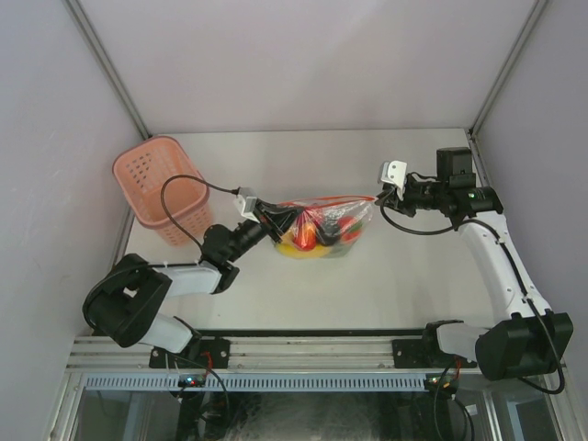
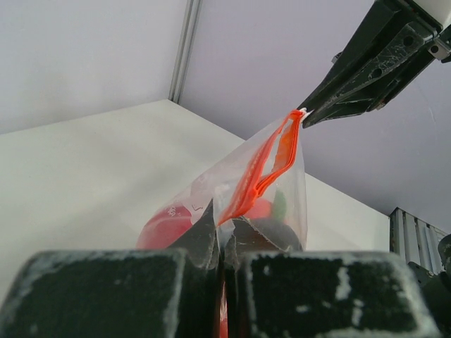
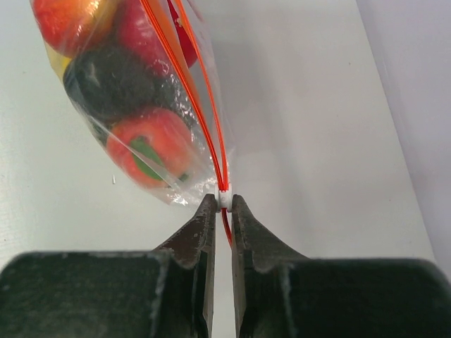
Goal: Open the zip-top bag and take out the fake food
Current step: Unzip the zipper food storage bag at the center of the board.
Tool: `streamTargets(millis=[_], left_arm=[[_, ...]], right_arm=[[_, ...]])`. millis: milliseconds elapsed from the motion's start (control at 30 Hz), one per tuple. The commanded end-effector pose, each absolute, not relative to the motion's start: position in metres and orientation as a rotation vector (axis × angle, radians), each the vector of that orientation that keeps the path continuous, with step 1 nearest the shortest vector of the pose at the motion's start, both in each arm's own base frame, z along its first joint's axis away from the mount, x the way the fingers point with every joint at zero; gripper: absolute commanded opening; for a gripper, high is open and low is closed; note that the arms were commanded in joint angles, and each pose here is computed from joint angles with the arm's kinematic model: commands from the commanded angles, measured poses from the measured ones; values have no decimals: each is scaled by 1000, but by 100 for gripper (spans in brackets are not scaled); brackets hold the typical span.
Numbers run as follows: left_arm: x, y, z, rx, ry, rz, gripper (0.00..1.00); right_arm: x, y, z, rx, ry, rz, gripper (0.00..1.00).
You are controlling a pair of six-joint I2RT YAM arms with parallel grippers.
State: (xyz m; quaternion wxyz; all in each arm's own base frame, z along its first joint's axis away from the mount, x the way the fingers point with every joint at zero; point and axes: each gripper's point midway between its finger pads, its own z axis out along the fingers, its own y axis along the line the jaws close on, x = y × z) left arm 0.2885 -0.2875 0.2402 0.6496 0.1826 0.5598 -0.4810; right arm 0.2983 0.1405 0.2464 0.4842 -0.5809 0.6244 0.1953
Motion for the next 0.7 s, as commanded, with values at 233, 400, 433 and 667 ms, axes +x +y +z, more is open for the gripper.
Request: streamTargets(millis=[233, 400, 433, 667], left_arm=[[290, -270, 269, 362, 1169, -1058, 0], [289, -272, 270, 372, 1166, -1063, 0], [288, -272, 270, 376, 1166, -1067, 0], [285, -282, 269, 419, 1167, -1113, 0]], right_arm=[[305, 117, 247, -1440, 1548, 319, 0], [308, 109, 242, -1448, 1577, 276, 0], [309, 108, 242, -1452, 1580, 266, 1], [304, 112, 252, -1433, 1543, 286, 28]])
